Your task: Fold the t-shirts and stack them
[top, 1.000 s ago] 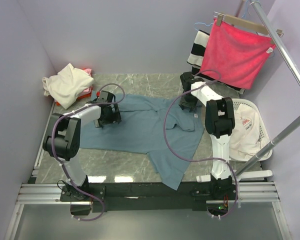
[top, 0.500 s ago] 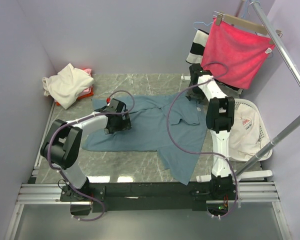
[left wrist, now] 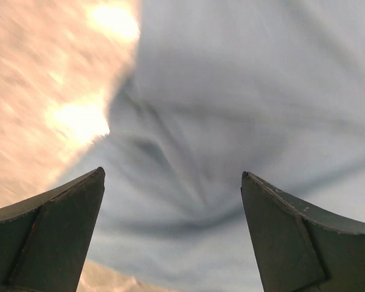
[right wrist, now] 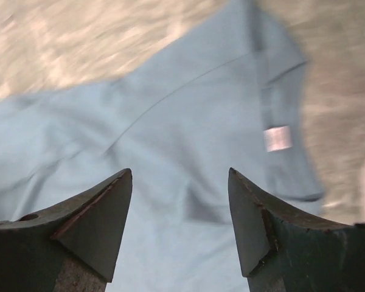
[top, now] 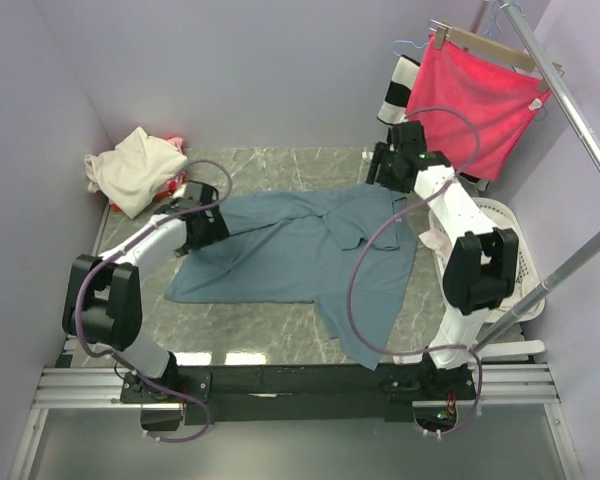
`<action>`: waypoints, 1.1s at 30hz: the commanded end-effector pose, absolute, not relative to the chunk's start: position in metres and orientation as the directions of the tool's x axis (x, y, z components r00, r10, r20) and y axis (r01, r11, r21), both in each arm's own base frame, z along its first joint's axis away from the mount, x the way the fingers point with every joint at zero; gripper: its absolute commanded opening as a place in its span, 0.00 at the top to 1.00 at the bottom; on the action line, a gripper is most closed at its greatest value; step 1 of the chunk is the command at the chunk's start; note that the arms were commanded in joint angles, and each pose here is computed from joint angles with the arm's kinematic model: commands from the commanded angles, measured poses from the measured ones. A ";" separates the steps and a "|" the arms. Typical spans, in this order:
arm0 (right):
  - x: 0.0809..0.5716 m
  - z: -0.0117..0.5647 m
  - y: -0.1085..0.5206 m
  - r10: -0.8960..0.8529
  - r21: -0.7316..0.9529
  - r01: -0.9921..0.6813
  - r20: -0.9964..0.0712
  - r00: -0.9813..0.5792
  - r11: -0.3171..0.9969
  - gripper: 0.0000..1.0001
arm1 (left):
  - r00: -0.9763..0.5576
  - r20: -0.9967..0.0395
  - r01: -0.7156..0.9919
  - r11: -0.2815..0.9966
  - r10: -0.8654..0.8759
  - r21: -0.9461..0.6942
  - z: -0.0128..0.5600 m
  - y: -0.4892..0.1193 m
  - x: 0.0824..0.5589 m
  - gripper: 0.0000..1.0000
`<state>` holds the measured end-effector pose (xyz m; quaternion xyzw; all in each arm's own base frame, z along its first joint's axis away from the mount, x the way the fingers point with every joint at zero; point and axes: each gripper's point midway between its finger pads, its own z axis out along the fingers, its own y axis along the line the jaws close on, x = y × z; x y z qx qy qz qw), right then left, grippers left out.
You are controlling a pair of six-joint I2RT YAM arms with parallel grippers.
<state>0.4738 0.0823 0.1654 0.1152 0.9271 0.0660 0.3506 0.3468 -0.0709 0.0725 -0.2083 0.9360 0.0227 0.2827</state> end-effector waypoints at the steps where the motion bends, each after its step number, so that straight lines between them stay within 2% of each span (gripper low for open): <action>1: 0.425 0.125 0.137 0.143 0.220 0.022 -0.549 -0.823 0.975 0.29 | -0.709 -0.609 -0.352 0.927 -0.356 -0.132 0.093 -0.059 0.394 0.01; 5: 0.381 0.089 0.159 0.090 0.229 -0.021 -0.461 -0.883 0.973 0.28 | -0.684 -0.644 -0.296 0.937 -0.343 -0.185 0.113 -0.077 0.448 0.01; 11: 0.325 0.054 0.180 0.070 0.308 -0.047 -0.356 -0.932 0.950 0.28 | -0.684 -0.645 -0.196 0.938 -0.340 -0.287 0.118 -0.108 0.488 0.01; 18: 0.281 0.039 0.197 0.019 0.332 -0.073 -0.265 -0.964 0.941 0.28 | -0.782 -0.538 -0.237 0.948 -0.317 -0.213 0.060 -0.104 0.486 0.01; 24: 0.237 0.023 0.197 -0.026 0.331 -0.086 -0.181 -0.983 0.940 0.28 | -0.791 -0.520 -0.277 0.947 -0.322 -0.165 0.037 -0.079 0.490 0.01; 29: 0.201 -0.002 0.171 0.002 0.239 -0.022 -0.097 -0.995 0.971 0.28 | -0.778 -0.536 -0.294 0.944 -0.327 -0.150 0.031 -0.056 0.509 0.00; 33: 0.184 -0.011 0.147 0.052 0.136 0.042 -0.070 -0.996 0.990 0.27 | -0.779 -0.536 -0.304 0.944 -0.326 -0.133 0.024 -0.045 0.521 0.01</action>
